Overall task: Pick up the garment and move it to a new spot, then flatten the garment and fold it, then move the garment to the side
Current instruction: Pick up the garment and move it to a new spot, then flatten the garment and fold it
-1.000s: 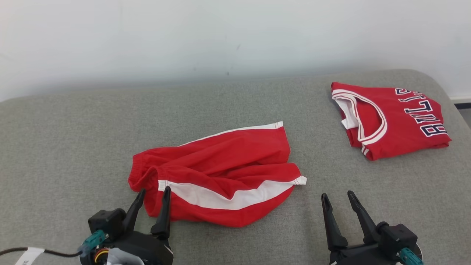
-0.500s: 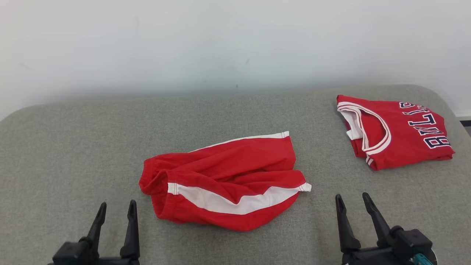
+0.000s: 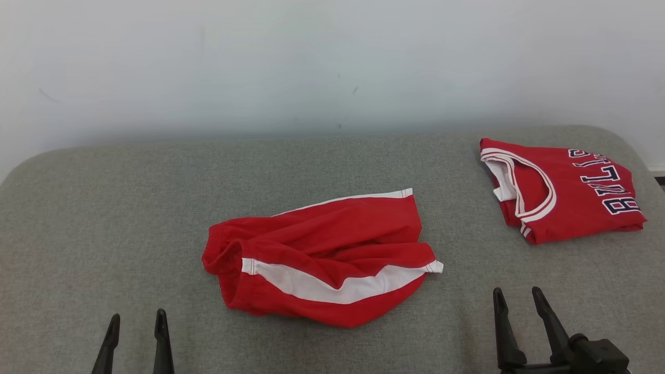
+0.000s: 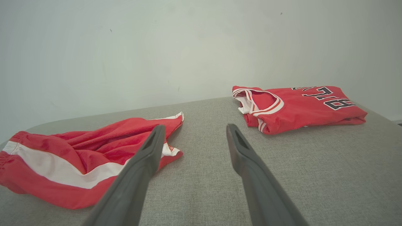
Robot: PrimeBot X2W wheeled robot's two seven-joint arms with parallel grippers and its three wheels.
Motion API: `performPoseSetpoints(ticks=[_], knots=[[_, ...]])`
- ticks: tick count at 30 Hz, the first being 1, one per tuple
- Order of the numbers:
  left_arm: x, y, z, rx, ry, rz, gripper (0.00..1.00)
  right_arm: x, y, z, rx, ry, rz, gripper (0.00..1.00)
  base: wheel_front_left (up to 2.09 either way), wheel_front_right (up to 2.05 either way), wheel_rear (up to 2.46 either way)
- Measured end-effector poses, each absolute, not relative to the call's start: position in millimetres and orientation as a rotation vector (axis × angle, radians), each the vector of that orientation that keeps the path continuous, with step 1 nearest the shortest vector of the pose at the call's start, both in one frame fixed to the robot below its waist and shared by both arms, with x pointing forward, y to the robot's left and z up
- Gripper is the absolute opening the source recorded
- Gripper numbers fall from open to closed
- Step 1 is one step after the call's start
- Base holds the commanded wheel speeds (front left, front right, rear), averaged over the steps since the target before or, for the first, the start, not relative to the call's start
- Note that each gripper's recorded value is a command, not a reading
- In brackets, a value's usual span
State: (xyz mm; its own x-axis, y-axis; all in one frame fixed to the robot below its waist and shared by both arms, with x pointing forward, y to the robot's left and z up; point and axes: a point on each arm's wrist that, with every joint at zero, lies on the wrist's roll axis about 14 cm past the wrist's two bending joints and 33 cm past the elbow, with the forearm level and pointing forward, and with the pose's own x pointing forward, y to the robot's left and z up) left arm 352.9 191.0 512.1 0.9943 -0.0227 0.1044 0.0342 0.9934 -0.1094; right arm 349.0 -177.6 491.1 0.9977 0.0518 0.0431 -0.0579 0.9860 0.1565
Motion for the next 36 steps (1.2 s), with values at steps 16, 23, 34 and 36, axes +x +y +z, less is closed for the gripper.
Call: performPoseSetpoints(ticks=[16,23,34,36], knots=[[343,196,507,-0.088,-0.090,-0.010,1.00,345,-177,484,0.160,-0.015,0.056,1.00,0.00,0.00,0.00],[342,192,504,-0.087,-0.079,-0.013,1.00,345,-176,482,0.159,-0.012,0.057,1.00,0.00,0.00,0.00],[341,189,504,-0.086,-0.077,-0.013,1.00,344,-175,482,0.160,-0.009,0.061,1.00,0.00,0.00,0.00],[341,188,504,-0.085,-0.077,-0.014,1.00,344,-175,482,0.160,-0.009,0.061,1.00,0.00,0.00,0.00]])
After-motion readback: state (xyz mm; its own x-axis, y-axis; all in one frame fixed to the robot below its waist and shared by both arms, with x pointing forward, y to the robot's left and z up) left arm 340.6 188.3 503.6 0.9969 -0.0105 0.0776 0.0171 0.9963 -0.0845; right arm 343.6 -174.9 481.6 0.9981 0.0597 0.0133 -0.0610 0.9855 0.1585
